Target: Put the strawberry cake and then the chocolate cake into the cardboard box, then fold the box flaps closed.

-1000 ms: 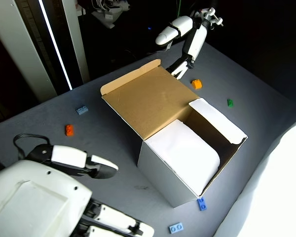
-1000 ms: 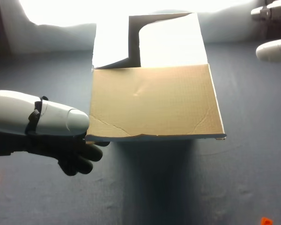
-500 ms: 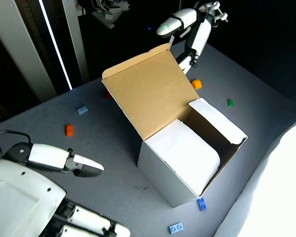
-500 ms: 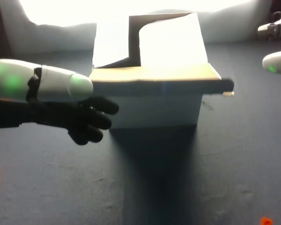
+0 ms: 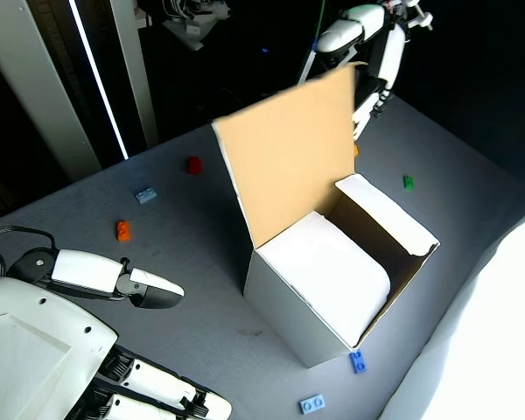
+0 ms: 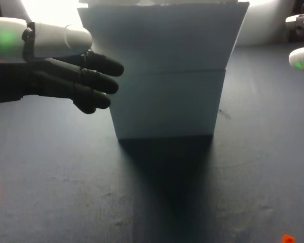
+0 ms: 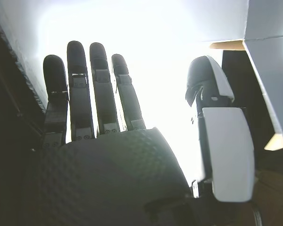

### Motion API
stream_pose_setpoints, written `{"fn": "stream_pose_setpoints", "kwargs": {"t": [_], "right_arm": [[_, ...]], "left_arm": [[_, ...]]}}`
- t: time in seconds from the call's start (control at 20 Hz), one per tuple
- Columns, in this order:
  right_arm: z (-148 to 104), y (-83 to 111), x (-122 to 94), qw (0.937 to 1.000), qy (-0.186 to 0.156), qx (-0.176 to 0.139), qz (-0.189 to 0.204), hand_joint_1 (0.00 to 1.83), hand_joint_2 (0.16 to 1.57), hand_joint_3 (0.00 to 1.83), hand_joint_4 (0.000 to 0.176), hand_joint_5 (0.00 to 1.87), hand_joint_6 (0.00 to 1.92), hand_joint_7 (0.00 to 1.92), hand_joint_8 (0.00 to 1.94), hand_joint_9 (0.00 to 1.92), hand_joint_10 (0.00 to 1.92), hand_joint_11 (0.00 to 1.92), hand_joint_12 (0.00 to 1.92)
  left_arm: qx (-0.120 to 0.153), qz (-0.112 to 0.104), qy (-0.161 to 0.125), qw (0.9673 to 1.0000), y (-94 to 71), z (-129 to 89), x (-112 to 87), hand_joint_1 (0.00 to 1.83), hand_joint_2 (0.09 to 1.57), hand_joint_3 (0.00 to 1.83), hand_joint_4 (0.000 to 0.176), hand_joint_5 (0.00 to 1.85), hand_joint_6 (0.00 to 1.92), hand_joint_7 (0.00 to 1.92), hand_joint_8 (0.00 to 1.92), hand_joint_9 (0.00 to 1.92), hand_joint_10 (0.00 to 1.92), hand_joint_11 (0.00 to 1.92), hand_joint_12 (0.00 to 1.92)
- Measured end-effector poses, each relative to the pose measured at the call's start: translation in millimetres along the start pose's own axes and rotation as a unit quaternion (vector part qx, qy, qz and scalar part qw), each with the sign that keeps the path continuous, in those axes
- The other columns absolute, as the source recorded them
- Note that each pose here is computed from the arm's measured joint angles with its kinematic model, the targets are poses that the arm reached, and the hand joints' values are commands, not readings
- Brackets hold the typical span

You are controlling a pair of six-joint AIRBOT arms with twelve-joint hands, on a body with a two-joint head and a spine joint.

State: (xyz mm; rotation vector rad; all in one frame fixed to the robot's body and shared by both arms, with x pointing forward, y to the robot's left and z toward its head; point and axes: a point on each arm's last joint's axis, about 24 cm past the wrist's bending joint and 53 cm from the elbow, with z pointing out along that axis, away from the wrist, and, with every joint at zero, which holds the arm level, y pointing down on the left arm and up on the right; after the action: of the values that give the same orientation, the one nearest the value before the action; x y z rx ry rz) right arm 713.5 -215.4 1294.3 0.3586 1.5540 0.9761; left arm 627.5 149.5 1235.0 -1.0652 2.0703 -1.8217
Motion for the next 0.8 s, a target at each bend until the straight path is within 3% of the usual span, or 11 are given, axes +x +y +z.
{"fn": "stream_pose_setpoints", "kwargs": {"t": [0.25, 0.5, 0.6, 0.8], "right_arm": [[0, 0.3, -1, 1.0, -0.002, -0.001, 0.001, 0.26, 1.16, 0.0, 0.0, 0.31, 0.01, 0.45, 0.01, 0.31, 0.5, 0.0, 1.51], [0, -2.5, 1, 1.0, 0.001, 0.002, 0.0, 0.26, 1.16, 0.0, 0.0, 0.31, 0.0, 0.45, 0.01, 0.31, 0.51, 0.0, 1.5], [-1, -2.8, 1, 1.0, 0.0, 0.003, -0.001, 0.28, 1.16, 0.0, 0.0, 0.32, 0.01, 0.45, 0.01, 0.31, 0.52, 0.0, 1.51], [-1, -2.8, 1, 1.0, 0.001, 0.003, 0.0, 0.29, 1.15, 0.0, 0.0, 0.32, 0.01, 0.44, 0.0, 0.3, 0.52, 0.0, 1.51]], "left_arm": [[0.034, 0.008, -0.004, 0.9994, -25.7, 5, -2.2, 0.37, 1.11, 0.0, 0.0, 0.47, 0.0, 0.59, 0.0, 0.71, 0.0, 0.28, 1.1], [0.06, 0.05, -0.001, 0.9969, -50.6, 17, -4.1, 0.35, 1.11, 0.0, 0.003, 0.47, 0.0, 0.59, 0.0, 0.71, 0.0, 0.29, 1.1], [0.071, 0.081, 0.003, 0.9942, -62.5, 24, -3.2, 0.36, 1.11, 0.0, 0.004, 0.46, 0.0, 0.59, 0.0, 0.71, 0.0, 0.28, 1.1], [0.097, 0.14, 0.003, 0.9854, -91.3, 36, -5.0, 0.36, 1.11, 0.0, 0.005, 0.46, 0.0, 0.6, 0.0, 0.71, 0.0, 0.26, 1.13]]}}
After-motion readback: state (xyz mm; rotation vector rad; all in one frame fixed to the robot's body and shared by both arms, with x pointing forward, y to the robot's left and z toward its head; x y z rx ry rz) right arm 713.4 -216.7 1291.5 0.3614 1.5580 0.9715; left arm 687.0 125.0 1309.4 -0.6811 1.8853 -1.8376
